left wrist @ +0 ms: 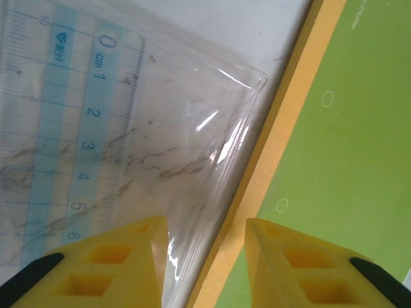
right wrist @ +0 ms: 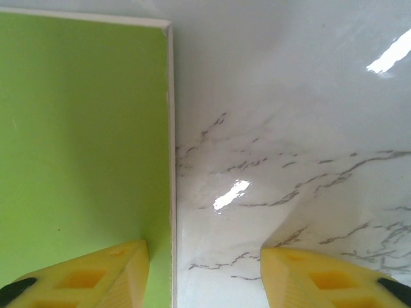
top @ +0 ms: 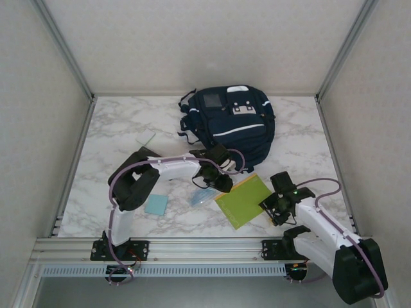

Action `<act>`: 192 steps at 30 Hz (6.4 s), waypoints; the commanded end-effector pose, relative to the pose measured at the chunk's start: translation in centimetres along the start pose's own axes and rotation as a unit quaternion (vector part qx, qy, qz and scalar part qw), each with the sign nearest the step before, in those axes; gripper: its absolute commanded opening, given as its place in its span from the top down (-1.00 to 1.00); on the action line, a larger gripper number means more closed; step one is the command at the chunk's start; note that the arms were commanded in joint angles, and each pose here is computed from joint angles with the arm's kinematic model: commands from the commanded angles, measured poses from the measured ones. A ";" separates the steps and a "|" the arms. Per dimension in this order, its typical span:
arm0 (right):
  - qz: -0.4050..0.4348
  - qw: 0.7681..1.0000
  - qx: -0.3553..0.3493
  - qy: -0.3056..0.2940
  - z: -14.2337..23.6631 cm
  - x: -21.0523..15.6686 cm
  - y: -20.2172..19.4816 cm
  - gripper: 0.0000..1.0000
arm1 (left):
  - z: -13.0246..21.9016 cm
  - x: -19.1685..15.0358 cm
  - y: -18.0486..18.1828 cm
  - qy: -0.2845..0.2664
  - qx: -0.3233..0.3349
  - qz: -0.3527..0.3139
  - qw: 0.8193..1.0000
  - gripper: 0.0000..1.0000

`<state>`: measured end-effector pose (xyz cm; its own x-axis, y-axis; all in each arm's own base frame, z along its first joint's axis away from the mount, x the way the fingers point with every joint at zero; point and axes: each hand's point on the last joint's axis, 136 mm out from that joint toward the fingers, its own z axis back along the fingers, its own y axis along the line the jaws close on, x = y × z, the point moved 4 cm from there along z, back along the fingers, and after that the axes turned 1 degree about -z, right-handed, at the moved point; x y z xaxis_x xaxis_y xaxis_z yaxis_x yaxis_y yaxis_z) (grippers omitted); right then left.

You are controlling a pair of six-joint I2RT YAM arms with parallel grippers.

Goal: Pack books, pencil case, and school supplies into a backpack

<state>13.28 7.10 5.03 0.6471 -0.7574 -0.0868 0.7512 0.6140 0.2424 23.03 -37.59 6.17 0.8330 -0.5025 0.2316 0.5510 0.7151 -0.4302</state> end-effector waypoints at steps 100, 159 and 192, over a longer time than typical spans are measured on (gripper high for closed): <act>0.168 0.939 0.299 -0.002 5.5 -1.3 16.7 0.03 | -1.1 0.0 0.7 0.028 -0.023 0.041 0.999 0.43; 0.443 0.793 0.418 -0.023 23.3 -3.0 22.6 1.00 | 17.1 10.6 3.5 -0.282 -0.249 0.135 0.917 -0.50; 0.434 0.742 0.510 -0.025 22.0 1.4 28.9 1.00 | 22.4 10.7 3.0 -0.350 -0.357 0.118 0.858 -0.65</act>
<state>32.76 18.23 31.96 0.8245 -0.2068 0.5268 -0.3830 0.4813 0.7884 35.56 -28.11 24.77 0.8807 0.2674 0.3909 0.3289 0.2485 -0.9111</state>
